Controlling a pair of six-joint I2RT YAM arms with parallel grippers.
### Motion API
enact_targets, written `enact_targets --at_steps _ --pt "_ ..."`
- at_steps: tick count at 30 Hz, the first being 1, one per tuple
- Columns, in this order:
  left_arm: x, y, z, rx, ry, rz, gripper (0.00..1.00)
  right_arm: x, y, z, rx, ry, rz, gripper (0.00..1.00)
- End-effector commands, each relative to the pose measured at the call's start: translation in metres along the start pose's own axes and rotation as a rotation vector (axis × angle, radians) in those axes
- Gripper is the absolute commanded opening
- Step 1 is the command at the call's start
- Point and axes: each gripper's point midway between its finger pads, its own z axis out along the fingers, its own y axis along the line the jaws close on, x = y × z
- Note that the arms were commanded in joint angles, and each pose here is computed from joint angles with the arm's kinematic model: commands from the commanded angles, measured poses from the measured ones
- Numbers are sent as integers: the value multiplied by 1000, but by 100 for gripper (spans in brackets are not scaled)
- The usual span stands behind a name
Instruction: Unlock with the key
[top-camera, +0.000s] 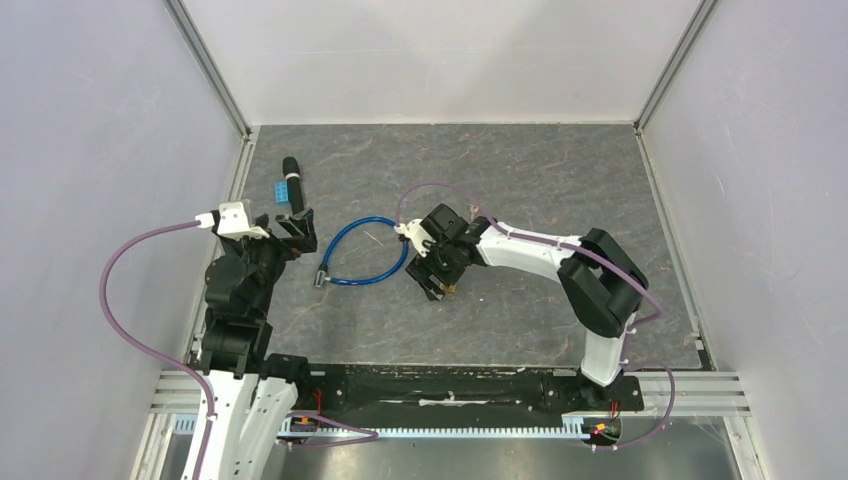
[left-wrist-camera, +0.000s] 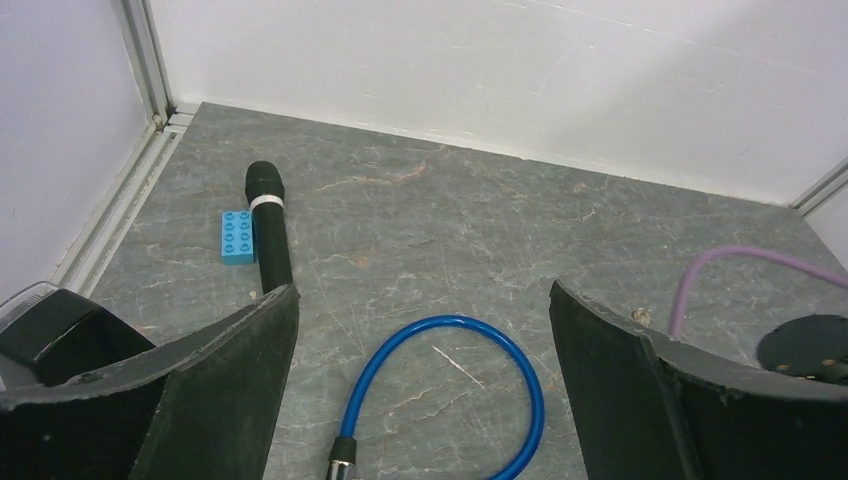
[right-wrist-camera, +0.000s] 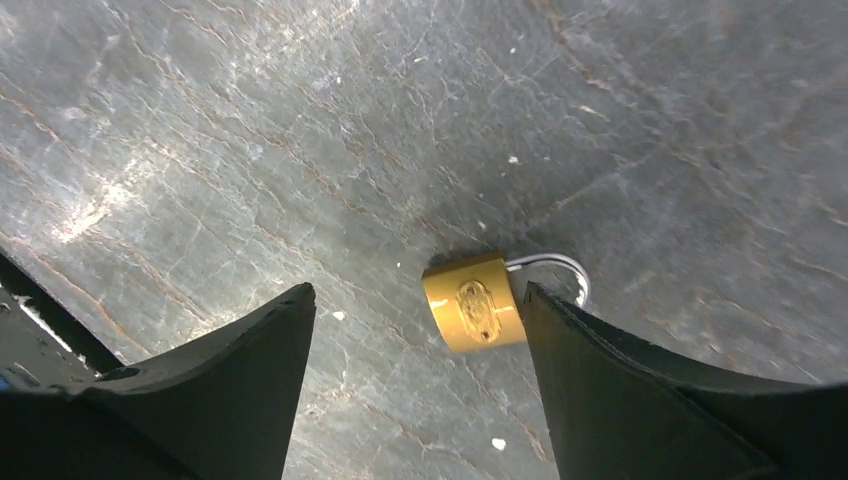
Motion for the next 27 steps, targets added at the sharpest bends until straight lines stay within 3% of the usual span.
enact_targets --at_steps 1,5,10,19,27 --pt "-3 -1 2 0 -10 -19 99 -37 -12 -45 124 -137 -14 80" --pt "-3 -1 1 1 -13 -19 99 -28 -31 -49 249 -112 52 82" --pt "-3 -2 1 4 -12 -21 99 -13 -33 -30 264 -69 186 79" --pt "-2 -3 2 7 -6 -22 99 -15 -26 -9 315 -179 466 77" --pt "-3 -3 0 9 -12 -22 99 11 -28 4 451 -143 513 74"
